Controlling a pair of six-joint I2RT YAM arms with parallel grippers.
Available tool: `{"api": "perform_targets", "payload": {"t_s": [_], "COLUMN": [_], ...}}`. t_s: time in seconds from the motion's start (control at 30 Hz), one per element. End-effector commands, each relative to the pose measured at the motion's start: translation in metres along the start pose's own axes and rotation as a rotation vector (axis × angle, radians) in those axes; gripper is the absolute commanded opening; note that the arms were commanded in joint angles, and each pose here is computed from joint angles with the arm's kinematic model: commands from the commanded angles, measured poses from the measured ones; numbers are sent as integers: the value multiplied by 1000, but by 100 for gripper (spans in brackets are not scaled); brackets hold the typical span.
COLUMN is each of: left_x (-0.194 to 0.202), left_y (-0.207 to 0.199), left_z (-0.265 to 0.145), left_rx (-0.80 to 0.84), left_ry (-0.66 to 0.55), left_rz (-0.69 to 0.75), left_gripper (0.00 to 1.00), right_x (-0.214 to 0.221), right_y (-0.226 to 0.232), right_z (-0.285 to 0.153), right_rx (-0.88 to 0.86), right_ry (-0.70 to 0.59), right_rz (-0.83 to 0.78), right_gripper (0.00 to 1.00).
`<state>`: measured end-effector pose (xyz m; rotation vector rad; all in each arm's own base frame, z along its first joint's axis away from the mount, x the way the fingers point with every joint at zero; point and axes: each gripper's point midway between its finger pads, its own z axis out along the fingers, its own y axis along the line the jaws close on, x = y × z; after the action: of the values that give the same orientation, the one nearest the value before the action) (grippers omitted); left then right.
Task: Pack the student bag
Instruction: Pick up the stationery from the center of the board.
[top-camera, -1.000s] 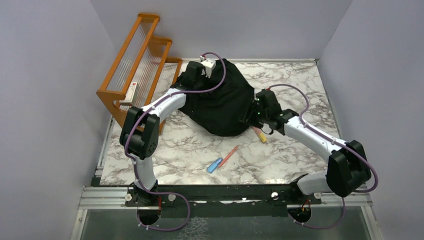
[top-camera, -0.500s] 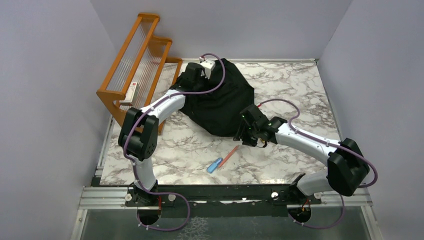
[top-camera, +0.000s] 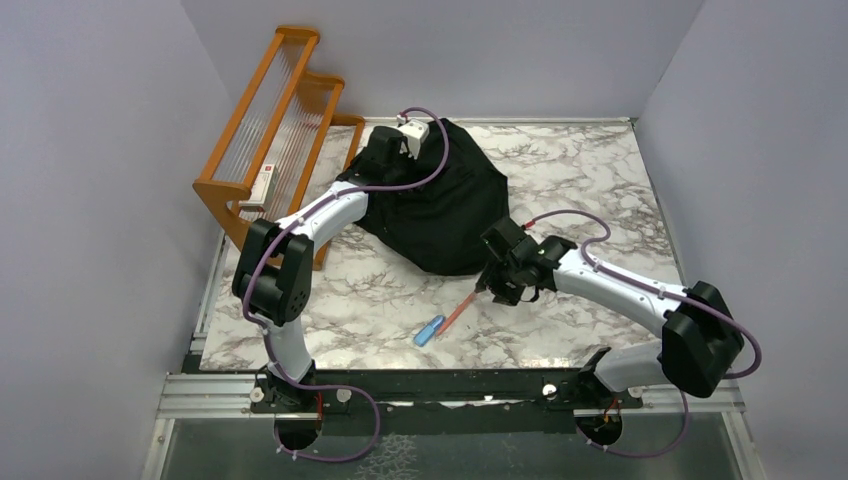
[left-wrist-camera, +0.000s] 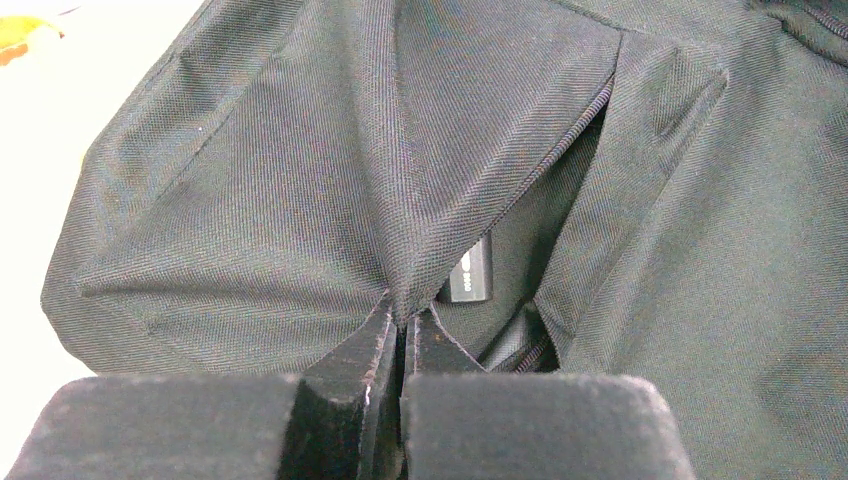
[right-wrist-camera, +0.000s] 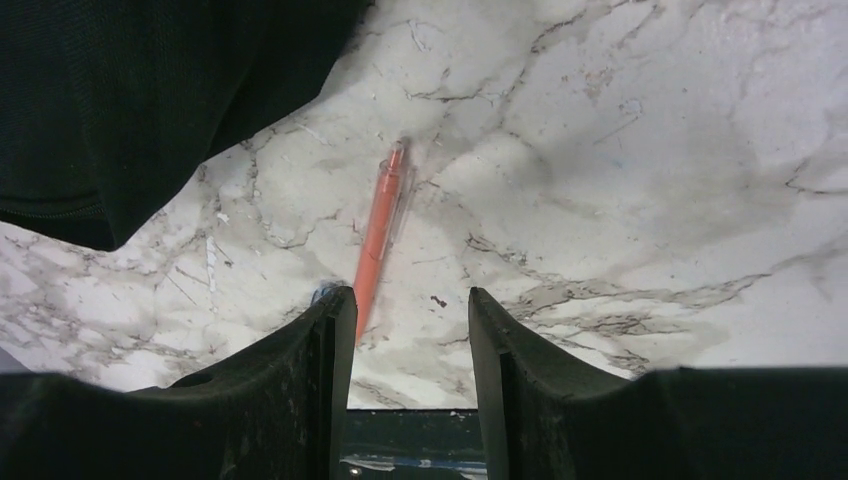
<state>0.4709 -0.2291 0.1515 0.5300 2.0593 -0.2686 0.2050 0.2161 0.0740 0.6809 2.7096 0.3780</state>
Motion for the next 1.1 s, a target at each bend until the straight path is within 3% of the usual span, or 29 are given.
{"api": "perform_targets", "payload": {"t_s": [0.0, 0.5, 1.07], "left_x": [-25, -34, -34], "left_y": [-6, -4, -6], "left_z": [-12, -22, -22], "left_rx": [15, -1, 12], "left_ry": [-70, -95, -97], "left_rz": [2, 14, 12], "left_gripper": [0, 0, 0], "right_x": [5, 40, 63], "right_y": [-3, 29, 15], "right_z": [-7, 37, 53], "right_rx": [28, 92, 191], "right_ry": [-9, 39, 66], "right_rz": [-11, -144, -178], "right_gripper": [50, 51, 44]}}
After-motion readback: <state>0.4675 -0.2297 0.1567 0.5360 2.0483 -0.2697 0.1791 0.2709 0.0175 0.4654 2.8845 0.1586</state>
